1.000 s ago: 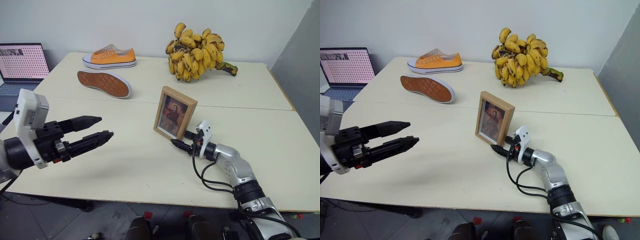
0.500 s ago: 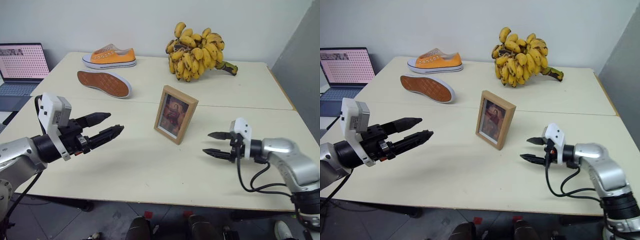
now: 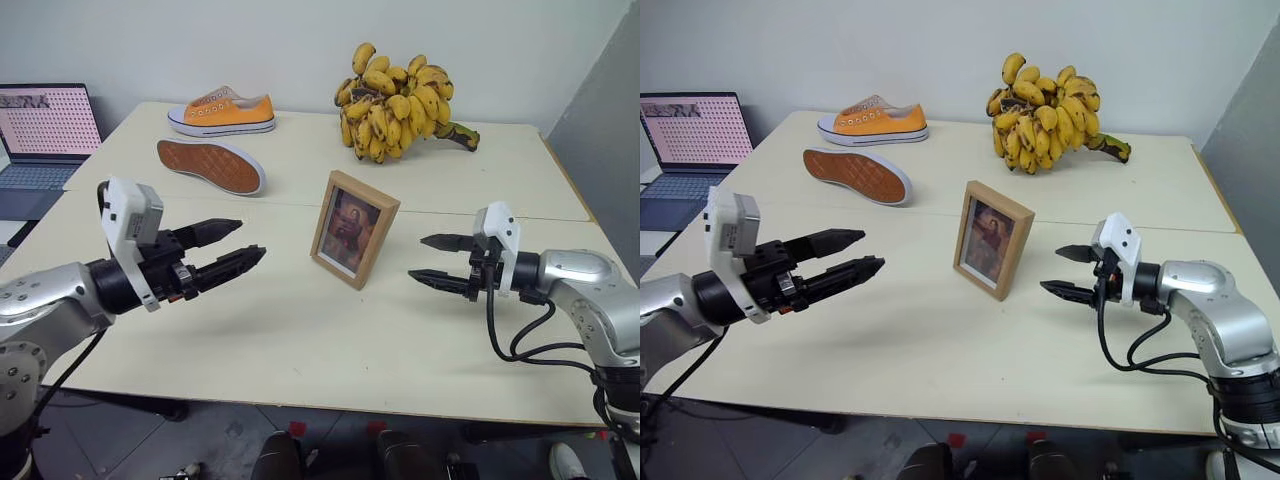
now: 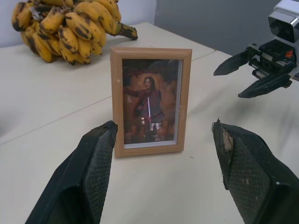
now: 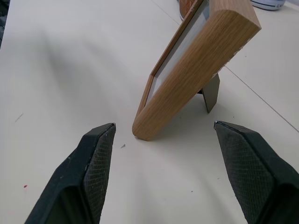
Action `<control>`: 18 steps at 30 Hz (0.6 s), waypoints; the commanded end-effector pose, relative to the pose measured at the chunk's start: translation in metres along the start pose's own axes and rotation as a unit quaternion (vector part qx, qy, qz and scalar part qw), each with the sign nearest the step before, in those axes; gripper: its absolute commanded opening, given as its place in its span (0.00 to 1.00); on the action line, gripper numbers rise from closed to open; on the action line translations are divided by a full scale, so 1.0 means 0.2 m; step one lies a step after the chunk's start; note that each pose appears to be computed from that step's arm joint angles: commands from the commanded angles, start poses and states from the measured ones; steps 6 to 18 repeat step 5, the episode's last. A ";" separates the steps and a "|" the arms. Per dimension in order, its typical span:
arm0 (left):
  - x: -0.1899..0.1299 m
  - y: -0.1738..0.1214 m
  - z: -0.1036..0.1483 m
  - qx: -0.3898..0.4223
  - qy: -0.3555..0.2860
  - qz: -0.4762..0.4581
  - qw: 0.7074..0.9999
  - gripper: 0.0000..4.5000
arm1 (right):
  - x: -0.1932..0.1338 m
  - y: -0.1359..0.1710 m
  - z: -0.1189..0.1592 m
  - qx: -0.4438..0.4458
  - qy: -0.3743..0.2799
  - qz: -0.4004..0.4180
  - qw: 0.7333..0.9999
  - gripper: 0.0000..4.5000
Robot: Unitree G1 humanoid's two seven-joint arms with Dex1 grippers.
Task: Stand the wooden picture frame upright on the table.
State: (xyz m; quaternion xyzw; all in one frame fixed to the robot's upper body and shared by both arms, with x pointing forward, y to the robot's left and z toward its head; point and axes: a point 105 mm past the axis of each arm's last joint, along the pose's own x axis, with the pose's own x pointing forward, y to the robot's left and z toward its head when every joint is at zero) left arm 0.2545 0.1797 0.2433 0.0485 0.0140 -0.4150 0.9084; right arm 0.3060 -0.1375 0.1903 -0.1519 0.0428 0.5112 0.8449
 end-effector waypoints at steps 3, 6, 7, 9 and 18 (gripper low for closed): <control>0.02 -0.01 0.07 0.041 -0.023 0.009 0.999 0.77 | -0.01 0.02 0.07 -0.006 -0.024 -0.001 1.000 0.79; 0.03 0.00 0.07 0.041 -0.023 0.013 0.999 0.77 | -0.01 0.02 0.07 -0.002 -0.029 -0.001 1.000 0.79; 0.03 0.00 0.07 0.041 -0.023 0.013 0.999 0.77 | -0.01 0.02 0.07 -0.002 -0.029 -0.001 1.000 0.79; 0.03 0.00 0.07 0.041 -0.023 0.013 0.999 0.77 | -0.01 0.02 0.07 -0.002 -0.029 -0.001 1.000 0.79; 0.03 0.00 0.07 0.041 -0.023 0.013 0.999 0.77 | -0.01 0.02 0.07 -0.002 -0.029 -0.001 1.000 0.79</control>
